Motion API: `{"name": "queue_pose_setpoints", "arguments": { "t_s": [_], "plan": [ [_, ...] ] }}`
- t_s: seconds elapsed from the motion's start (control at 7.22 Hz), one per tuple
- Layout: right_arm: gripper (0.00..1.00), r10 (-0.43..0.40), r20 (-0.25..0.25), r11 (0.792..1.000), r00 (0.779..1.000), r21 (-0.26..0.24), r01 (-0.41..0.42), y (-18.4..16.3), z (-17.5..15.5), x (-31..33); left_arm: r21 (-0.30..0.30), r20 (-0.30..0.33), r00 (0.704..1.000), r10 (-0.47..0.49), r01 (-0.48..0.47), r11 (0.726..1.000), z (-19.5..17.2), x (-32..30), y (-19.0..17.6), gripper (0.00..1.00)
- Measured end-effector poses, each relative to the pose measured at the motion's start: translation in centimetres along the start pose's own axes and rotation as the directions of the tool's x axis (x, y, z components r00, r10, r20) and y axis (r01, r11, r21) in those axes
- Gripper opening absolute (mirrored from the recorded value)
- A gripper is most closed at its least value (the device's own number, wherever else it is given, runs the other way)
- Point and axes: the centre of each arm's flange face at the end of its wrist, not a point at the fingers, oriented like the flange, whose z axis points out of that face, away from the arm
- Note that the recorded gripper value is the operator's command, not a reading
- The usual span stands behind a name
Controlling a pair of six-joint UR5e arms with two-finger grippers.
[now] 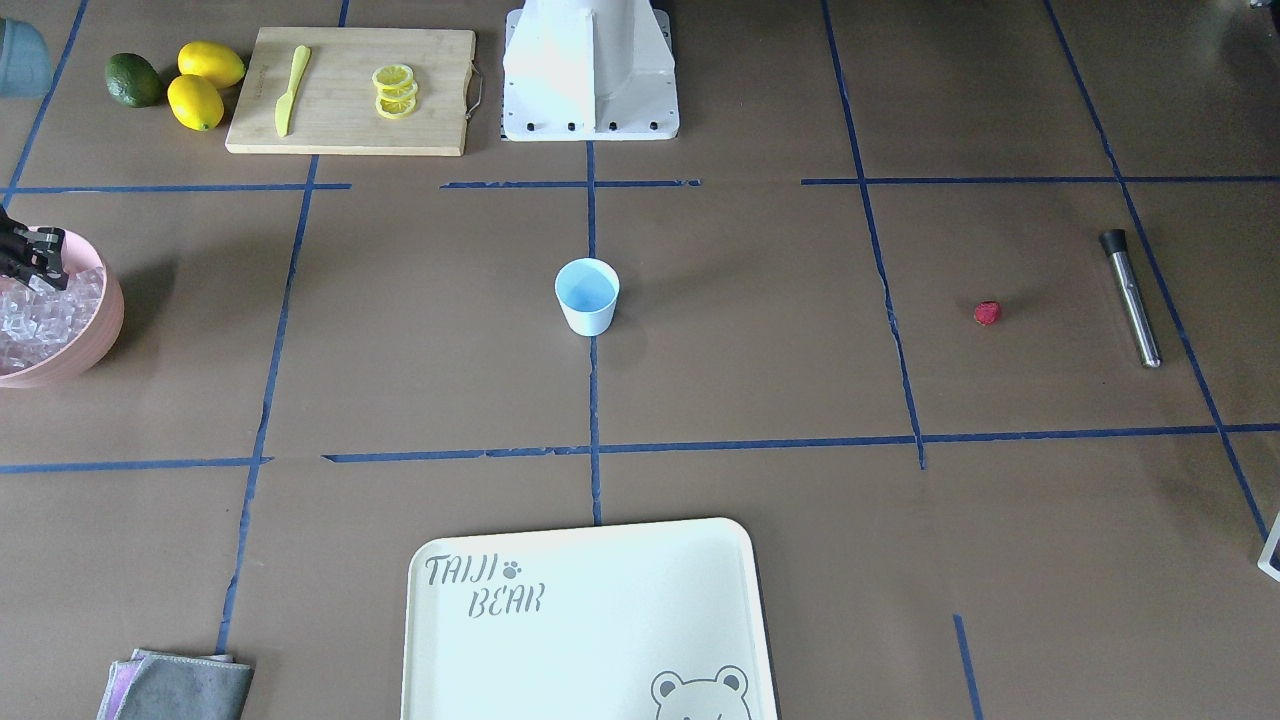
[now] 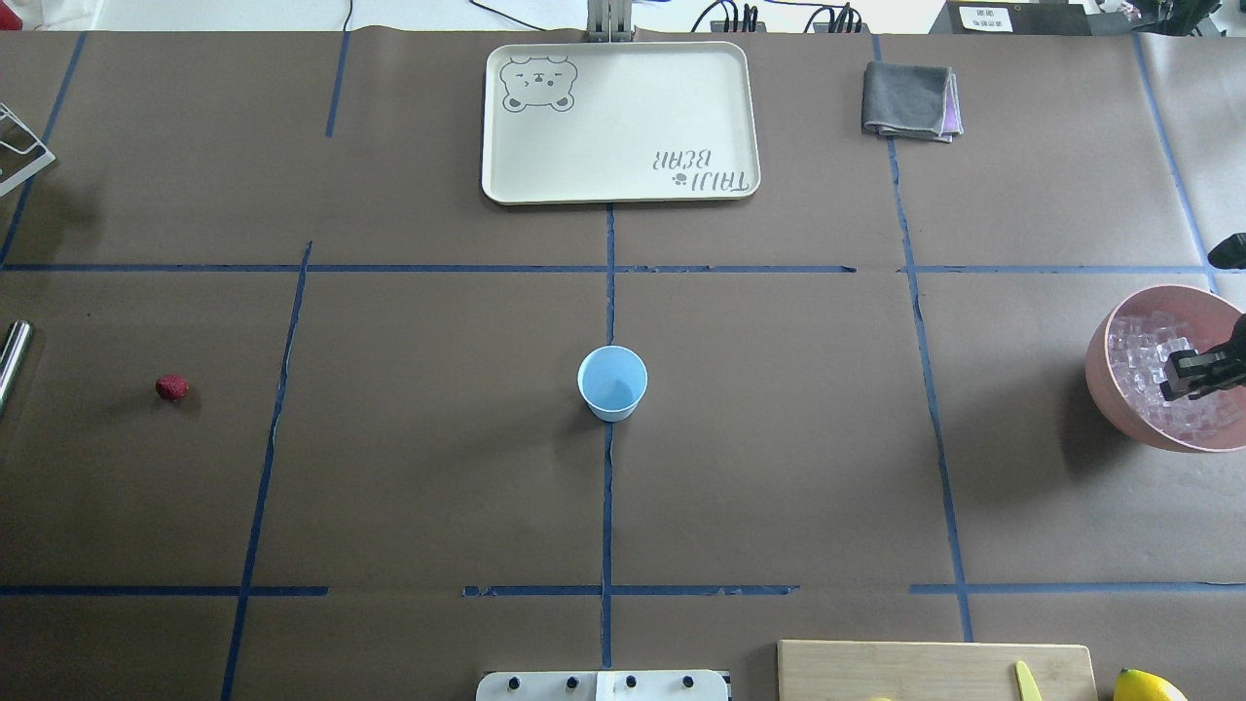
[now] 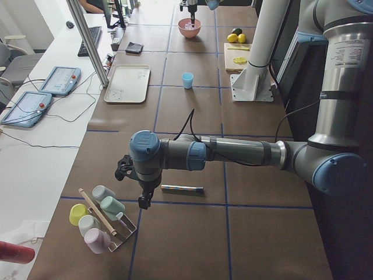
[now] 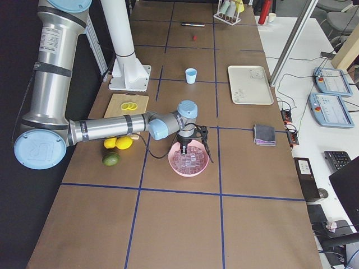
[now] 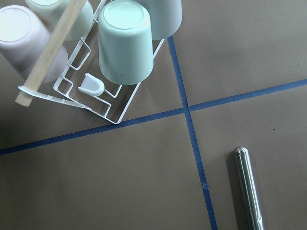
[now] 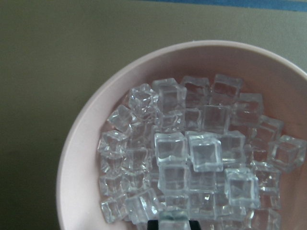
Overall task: Mash ice and strawberries in cup
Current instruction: 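Lower the right gripper into the bowl and pinch an ice cube, then carry the ice cube with the right gripper over the light-blue cup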
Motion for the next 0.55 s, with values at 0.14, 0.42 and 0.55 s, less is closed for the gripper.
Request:
{"name": "queue_pose_setpoints", "arguments": {
  "t_s": [0.14,0.42,0.55],
  "plan": [
    [0.0,0.015,0.033,0.999,0.999,0.03,-0.016,0.7,-3.2,-0.1,0.002,0.001,1.0,0.001,-0.001,1.0,-0.2,0.1,0.0,1.0],
    [0.0,0.044,0.078,0.997,0.996,0.06,-0.048,0.0,-8.7,-2.5,0.007,0.002,1.0,0.004,-0.004,1.0,-0.4,0.3,-0.1,1.0],
    [0.0,0.041,0.088,0.997,0.995,0.065,-0.046,-2.2,-10.9,-5.6,0.008,0.002,1.0,0.004,-0.004,1.0,-0.5,0.3,-0.1,1.0]
  ]
}}
